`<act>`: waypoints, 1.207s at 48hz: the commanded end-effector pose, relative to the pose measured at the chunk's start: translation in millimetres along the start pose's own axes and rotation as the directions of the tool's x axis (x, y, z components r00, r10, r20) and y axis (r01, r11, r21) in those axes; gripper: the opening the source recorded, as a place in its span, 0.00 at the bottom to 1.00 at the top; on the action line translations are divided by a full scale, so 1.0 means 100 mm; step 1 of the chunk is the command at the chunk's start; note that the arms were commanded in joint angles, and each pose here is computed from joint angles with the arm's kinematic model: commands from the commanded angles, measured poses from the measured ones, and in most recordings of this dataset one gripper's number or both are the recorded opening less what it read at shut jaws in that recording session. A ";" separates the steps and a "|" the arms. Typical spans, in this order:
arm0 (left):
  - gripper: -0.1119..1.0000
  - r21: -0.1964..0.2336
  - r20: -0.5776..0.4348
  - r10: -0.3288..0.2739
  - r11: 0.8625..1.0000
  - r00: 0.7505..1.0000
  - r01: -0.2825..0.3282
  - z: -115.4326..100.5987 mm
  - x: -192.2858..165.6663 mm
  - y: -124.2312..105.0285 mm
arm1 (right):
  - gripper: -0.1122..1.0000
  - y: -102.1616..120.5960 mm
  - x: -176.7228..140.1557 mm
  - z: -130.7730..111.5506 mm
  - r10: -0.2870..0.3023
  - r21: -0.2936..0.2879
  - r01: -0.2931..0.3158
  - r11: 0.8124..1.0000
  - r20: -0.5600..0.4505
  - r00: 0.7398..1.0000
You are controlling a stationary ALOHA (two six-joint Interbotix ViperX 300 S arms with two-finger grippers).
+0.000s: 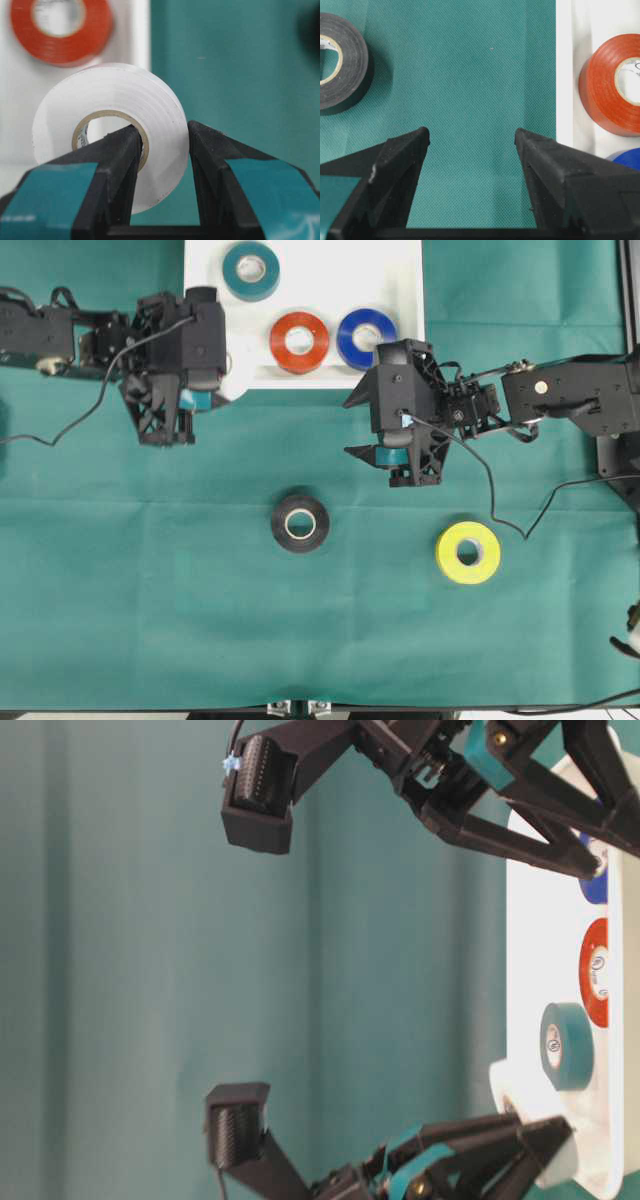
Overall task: Put the tape alternately from left to right into the white case.
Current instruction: 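Carry the white roll into the tray beside the teal roll, release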
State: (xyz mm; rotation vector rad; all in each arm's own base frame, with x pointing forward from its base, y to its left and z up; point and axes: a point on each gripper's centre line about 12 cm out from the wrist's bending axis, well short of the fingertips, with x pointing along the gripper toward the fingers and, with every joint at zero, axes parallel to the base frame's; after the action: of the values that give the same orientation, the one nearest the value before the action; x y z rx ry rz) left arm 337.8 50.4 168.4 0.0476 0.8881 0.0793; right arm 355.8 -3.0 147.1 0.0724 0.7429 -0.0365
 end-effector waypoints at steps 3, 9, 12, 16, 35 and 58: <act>0.08 0.000 0.036 0.041 0.999 0.999 -0.041 0.11 0.03 0.20 | 0.79 0.03 -0.03 0.08 0.009 -0.003 -0.009 1.000 0.028 1.000; 0.08 0.002 0.023 0.063 0.998 0.998 -0.063 0.09 0.13 0.34 | 0.79 0.02 -0.03 0.07 0.007 -0.002 -0.007 1.000 0.026 1.000; 0.08 0.005 0.010 0.071 0.997 0.997 -0.071 0.06 0.19 0.39 | 0.79 0.02 -0.03 0.07 0.007 -0.002 -0.007 1.000 0.026 1.000; 0.08 0.015 -0.002 0.080 0.997 0.997 -0.079 0.04 0.25 0.46 | 0.79 0.02 -0.03 0.08 0.008 -0.001 -0.008 1.000 0.028 1.000; 0.08 0.026 -0.005 0.102 0.994 0.995 -0.102 0.00 0.39 0.59 | 0.79 0.02 -0.03 0.07 0.007 -0.002 -0.007 1.000 0.026 1.000; 0.65 0.020 -0.003 0.102 0.995 0.995 -0.102 -0.04 0.33 0.57 | 0.79 0.02 -0.03 0.05 0.007 -0.002 -0.007 1.000 0.022 1.000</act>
State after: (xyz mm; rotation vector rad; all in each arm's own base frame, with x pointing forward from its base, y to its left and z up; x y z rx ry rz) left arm 351.2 109.0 130.1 0.1056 0.9350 0.1543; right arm 355.3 -3.0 147.1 0.0709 0.7429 -0.0359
